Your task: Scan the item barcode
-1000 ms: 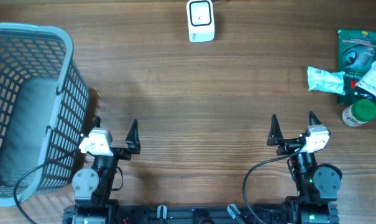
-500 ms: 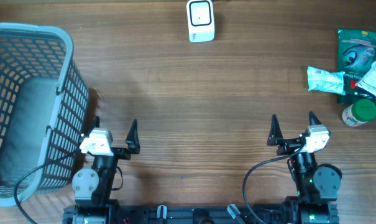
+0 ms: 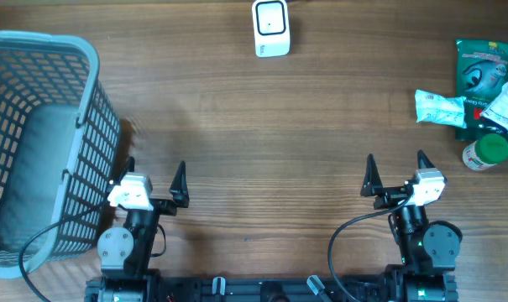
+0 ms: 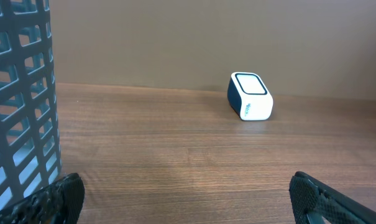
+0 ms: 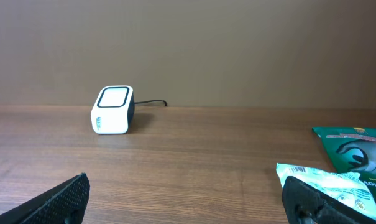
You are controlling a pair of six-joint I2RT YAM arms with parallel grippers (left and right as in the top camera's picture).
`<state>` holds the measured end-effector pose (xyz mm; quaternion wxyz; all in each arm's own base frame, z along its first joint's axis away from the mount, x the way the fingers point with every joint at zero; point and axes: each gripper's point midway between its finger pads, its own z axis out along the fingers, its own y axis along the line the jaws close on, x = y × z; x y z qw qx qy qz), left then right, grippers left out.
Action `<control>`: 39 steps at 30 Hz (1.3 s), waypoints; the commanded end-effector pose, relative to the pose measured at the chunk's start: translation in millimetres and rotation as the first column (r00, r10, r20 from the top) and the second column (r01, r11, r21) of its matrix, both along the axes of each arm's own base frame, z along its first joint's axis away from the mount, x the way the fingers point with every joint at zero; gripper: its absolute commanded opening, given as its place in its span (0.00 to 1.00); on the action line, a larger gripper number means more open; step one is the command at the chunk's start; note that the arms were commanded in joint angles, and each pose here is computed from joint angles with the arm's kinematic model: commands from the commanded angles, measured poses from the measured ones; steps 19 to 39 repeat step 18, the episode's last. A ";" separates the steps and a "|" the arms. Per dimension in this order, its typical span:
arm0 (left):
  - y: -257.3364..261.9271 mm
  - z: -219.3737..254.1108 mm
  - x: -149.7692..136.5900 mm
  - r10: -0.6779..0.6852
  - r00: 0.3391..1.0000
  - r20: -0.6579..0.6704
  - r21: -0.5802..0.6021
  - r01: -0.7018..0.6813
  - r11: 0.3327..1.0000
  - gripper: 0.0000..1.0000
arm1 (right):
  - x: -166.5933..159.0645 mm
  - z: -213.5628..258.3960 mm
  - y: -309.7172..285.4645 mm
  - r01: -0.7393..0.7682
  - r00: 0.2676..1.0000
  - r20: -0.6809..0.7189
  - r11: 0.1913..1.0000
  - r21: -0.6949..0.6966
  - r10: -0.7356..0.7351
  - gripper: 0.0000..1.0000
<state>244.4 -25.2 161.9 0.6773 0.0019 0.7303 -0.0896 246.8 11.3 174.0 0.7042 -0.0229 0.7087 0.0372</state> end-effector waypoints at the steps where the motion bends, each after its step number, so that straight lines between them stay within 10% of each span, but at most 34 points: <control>1: -0.2 -2.8 0.3 -0.005 1.000 0.004 0.015 0.005 1.000 1.00 | -0.2 2.0 -3.7 0.021 1.000 0.011 1.000 -0.018 -0.020 1.00; 39: -0.2 -2.9 0.3 -0.005 1.000 0.003 0.015 0.005 1.000 1.00 | -0.2 2.0 -3.7 0.021 1.000 0.011 1.000 -0.018 -0.020 1.00</control>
